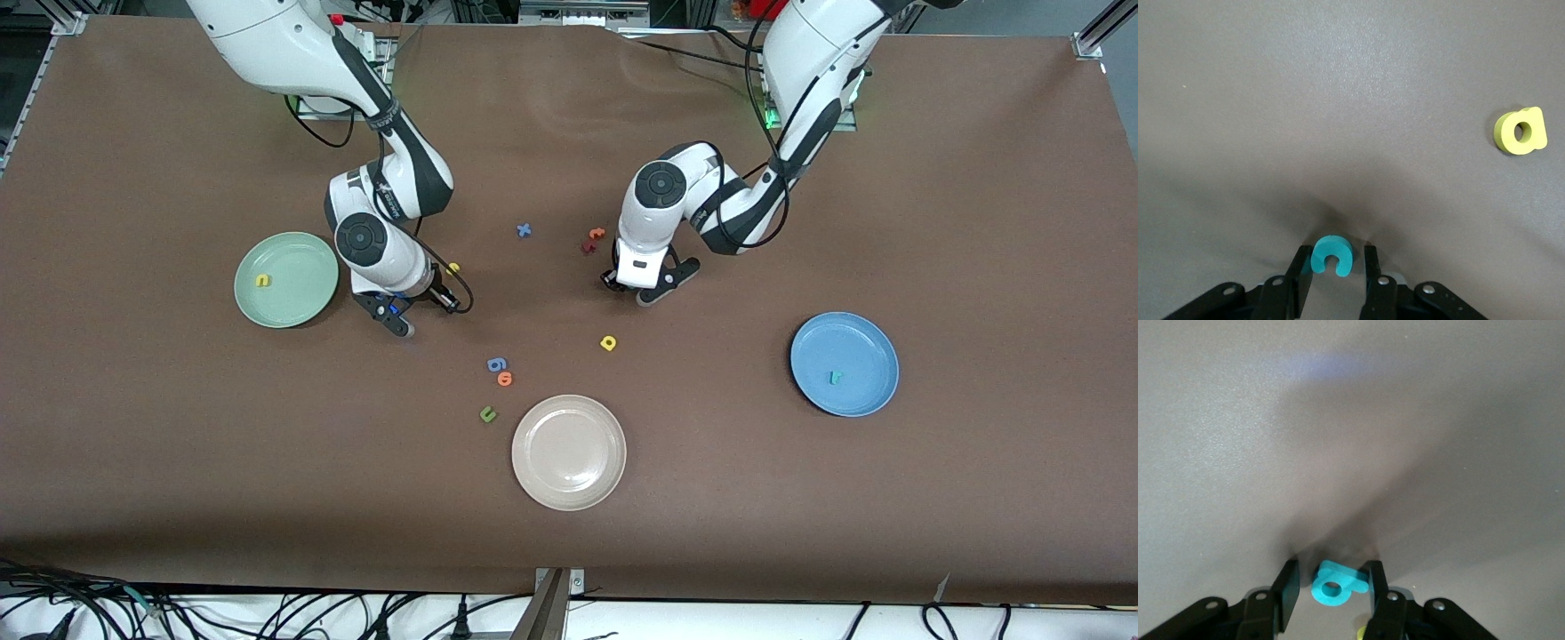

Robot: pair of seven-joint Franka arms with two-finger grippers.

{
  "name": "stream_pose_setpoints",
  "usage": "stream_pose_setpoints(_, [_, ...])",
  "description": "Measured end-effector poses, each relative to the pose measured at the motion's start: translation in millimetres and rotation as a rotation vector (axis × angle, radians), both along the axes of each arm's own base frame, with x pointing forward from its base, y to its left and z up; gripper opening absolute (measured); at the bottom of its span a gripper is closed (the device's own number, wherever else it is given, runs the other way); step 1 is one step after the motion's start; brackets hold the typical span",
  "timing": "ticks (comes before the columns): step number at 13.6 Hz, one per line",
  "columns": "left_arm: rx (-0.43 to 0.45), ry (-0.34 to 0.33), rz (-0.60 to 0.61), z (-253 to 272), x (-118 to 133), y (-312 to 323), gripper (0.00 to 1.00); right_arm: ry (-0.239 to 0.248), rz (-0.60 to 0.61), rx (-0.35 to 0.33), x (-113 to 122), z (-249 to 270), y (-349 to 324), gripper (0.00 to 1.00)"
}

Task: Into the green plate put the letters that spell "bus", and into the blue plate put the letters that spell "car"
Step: 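Carry the a to the green plate, the c to the blue plate, release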

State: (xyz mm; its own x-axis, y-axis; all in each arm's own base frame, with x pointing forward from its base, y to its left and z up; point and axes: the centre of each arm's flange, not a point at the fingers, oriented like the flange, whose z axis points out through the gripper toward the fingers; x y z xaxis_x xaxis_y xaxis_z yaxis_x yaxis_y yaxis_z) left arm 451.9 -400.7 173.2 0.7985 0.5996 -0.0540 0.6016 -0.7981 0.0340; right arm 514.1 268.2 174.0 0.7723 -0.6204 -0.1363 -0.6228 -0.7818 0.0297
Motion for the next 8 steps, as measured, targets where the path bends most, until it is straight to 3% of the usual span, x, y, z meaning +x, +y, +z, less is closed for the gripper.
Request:
stream_pose_setpoints(3, [0.002, -0.003, -0.004, -0.1, 0.1, 0.1, 0.34, -0.001, 0.001, 0.001, 0.2, 0.5, 0.4, 0.43])
stream_pose_setpoints(8, [0.011, -0.015, -0.022, -0.1, 0.8, 0.8, 0.31, -0.001, 0.001, 0.001, 0.2, 0.6, 0.7, 0.41])
